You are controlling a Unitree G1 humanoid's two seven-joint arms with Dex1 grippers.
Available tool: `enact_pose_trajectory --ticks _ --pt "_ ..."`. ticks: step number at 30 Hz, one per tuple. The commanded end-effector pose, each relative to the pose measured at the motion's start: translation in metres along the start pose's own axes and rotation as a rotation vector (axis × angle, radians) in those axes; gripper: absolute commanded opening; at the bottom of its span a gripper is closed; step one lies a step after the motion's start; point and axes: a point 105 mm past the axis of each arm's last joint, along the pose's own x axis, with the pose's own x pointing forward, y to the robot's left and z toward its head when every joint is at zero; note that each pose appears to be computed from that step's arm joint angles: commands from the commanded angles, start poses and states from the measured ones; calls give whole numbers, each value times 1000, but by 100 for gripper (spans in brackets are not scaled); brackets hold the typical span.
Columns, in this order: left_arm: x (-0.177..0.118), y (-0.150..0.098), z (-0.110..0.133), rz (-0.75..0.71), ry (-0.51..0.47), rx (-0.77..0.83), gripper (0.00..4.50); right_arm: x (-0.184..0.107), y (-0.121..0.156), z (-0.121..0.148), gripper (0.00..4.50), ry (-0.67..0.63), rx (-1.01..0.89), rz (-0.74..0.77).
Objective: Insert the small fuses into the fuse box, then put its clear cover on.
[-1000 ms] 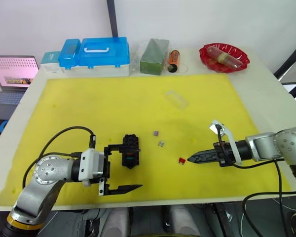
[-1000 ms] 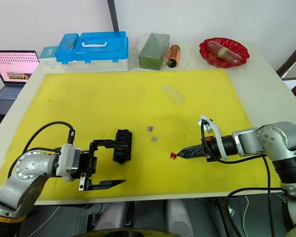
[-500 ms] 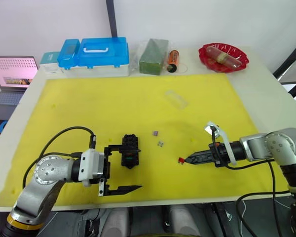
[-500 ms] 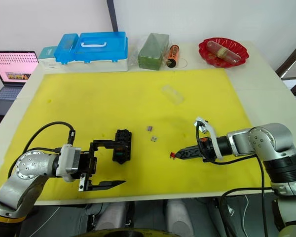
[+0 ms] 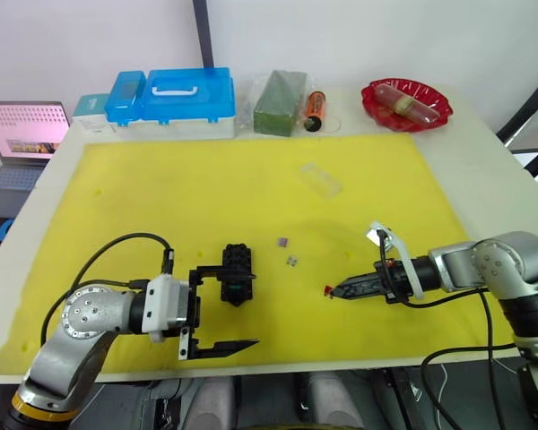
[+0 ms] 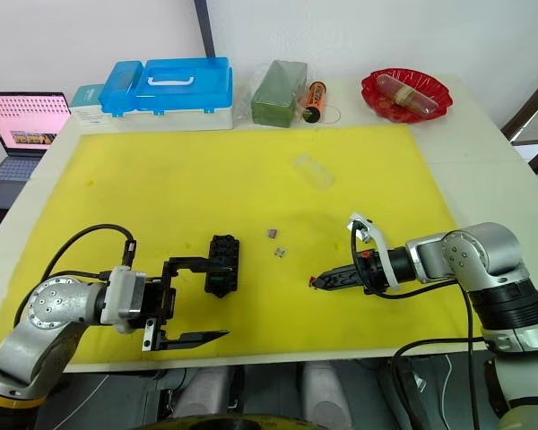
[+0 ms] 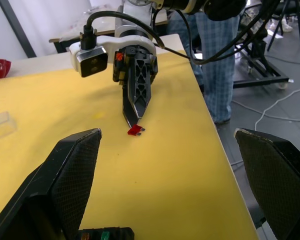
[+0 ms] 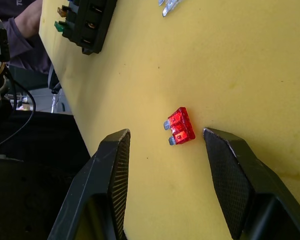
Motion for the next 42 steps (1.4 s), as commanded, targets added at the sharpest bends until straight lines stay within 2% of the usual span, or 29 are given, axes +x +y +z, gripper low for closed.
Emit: enact_pose_trajectory --ticks 1,6,7,9,14,15,22,25,28,31,33,36,38,42 --pt "1 0 5 1 -17 23 450 3 2 0 242 6 -22 0" --pt "-1 0 1 7 -12 19 450 5 -1 -5 242 16 -28 -21" --pt "-2 -1 0 7 -11 17 450 6 -1 -5 225 16 -29 -20" --pt "-4 -2 -3 7 -9 15 450 8 -1 -4 191 13 -38 -24" --pt "-7 -5 -9 8 -9 15 450 11 -4 0 16 -7 -50 -44" --pt "-8 -6 -11 8 -9 15 450 11 -4 0 3 -7 -51 -43" --pt "-17 -7 -19 22 -1 22 450 0 3 12 3 -35 -108 -53" --pt "-23 -5 -21 49 9 24 450 -6 23 30 3 -65 -174 -34" --pt "-32 4 -16 142 12 -1 450 -3 55 49 3 -68 -385 -46" --pt "-41 13 -13 271 19 -82 450 14 80 67 3 -117 -594 -74" --pt "-43 16 -12 323 26 -116 450 23 87 71 3 -136 -635 -73" --pt "-50 24 -12 449 57 -178 450 49 96 82 3 -149 -801 -95" --pt "-53 21 -17 468 101 -201 450 61 102 87 3 -157 -863 -84" --pt "-49 21 -23 494 124 -274 450 76 109 92 3 -161 -926 -64"
